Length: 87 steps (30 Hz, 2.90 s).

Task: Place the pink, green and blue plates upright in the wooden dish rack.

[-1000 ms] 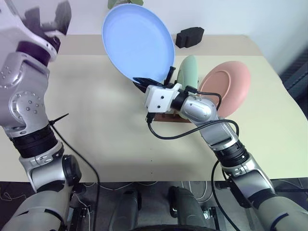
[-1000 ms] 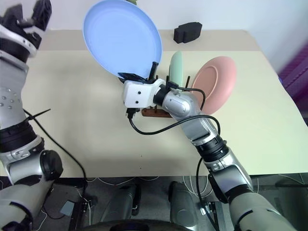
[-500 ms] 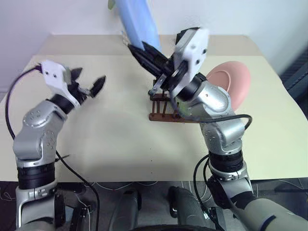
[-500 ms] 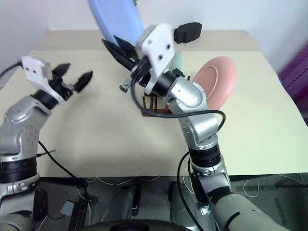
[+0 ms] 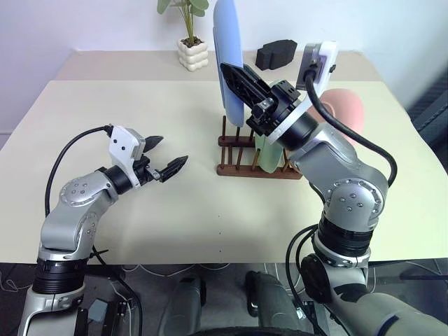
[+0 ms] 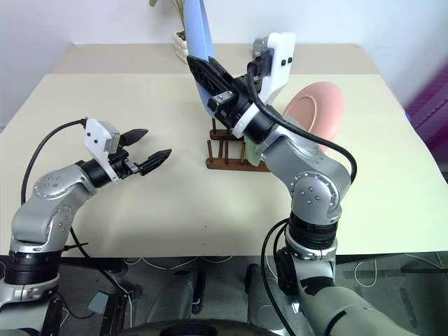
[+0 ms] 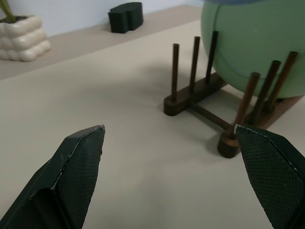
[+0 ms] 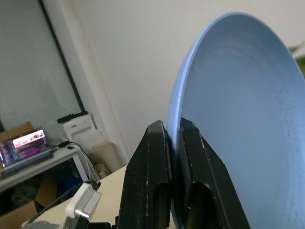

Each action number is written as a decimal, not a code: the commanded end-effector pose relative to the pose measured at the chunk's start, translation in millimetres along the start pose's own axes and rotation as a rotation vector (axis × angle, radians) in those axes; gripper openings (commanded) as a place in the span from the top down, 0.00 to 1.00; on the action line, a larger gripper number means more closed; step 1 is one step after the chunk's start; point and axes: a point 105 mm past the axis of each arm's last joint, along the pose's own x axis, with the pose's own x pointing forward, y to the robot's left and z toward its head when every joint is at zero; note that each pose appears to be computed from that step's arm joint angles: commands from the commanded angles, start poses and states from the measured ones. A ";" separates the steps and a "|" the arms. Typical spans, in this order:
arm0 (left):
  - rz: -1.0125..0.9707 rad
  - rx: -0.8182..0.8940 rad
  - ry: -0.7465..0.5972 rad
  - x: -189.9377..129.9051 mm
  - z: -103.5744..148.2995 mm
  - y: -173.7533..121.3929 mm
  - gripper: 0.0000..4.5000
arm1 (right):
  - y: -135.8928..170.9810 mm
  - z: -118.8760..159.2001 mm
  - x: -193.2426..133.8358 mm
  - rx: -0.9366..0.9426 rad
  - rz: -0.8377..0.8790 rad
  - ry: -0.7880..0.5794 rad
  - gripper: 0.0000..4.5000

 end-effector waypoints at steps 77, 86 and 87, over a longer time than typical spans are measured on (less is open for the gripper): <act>-0.142 0.031 -0.011 -1.6 -0.2 -26.8 0.00 | -21.0 -21.6 -14.9 0.271 -0.221 0.059 0.01; -0.146 0.028 -0.014 -0.9 -0.4 -27.7 0.00 | -12.0 -2.3 -12.0 0.126 -0.152 0.030 0.01; -0.147 0.027 -0.015 -0.3 -0.4 -27.9 0.00 | -10.9 -0.8 -11.7 0.108 -0.143 0.030 0.01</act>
